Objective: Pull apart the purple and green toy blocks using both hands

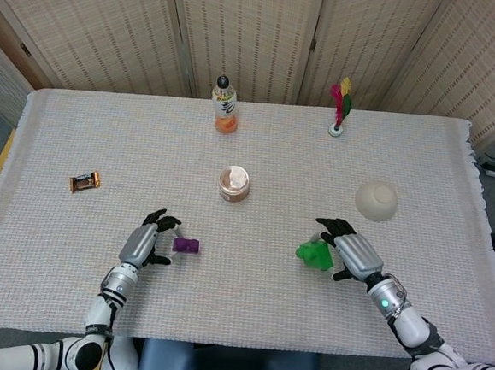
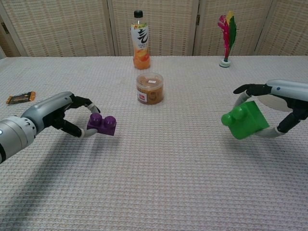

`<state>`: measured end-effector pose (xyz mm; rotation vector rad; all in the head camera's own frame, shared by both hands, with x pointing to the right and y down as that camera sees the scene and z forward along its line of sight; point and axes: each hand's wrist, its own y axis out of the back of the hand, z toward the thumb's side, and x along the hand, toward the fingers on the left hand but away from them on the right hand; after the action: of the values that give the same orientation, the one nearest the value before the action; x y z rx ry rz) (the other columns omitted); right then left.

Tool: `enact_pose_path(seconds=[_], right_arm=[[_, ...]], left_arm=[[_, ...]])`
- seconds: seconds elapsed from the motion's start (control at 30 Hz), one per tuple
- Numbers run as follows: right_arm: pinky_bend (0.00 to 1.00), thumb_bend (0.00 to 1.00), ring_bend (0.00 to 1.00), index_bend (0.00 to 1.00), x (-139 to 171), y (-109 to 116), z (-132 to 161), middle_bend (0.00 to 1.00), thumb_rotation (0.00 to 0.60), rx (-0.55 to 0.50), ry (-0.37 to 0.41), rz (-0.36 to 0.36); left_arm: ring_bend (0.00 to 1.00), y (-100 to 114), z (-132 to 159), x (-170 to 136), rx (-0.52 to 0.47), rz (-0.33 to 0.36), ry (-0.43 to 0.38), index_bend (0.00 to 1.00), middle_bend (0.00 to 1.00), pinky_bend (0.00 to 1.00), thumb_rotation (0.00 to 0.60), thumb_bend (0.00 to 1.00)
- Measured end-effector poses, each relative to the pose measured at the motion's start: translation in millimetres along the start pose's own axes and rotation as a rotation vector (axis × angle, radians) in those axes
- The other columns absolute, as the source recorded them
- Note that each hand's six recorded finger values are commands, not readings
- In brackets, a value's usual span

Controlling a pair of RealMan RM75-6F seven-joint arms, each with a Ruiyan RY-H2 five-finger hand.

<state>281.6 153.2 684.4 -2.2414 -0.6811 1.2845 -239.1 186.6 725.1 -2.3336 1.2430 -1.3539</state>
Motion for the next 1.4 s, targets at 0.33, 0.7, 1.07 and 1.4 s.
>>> enact_pose_path(seconds=[0.33, 0.7, 1.07, 1.4], right_arm=[[0.0, 0.33, 0.0, 0.0, 4.2, 3.1, -3.6, 0.0, 0.6, -0.007, -0.011, 0.036], [0.0, 0.33, 0.0, 0.0, 18.2, 22.7, 3.8, 0.0, 0.6, -0.025, 0.023, -0.001], [0.0, 0.33, 0.0, 0.0, 88.5, 66.9, -1.2, 0.0, 0.6, 0.207, 0.005, -0.343], [0.0, 0.33, 0.0, 0.0, 161.5, 40.7, -47.5, 0.0, 0.6, 0.347, -0.31, -0.437]], left_arm=[[0.0, -0.3, -0.2, -2.2, 0.011, -0.061, -0.022, 0.0, 0.0, 0.0, 0.6, 0.48], [0.0, 19.4, 23.7, -13.3, 0.012, 0.0, -0.132, 0.0, 0.0, 0.0, 0.6, 0.47], [0.0, 95.9, -6.2, -74.7, 0.288, 0.103, -0.184, 0.01, 0.0, 0.0, 0.6, 0.47], [0.0, 143.3, -54.9, -149.0, 0.533, 0.322, -0.07, 0.01, 0.0, 0.0, 0.6, 0.46]])
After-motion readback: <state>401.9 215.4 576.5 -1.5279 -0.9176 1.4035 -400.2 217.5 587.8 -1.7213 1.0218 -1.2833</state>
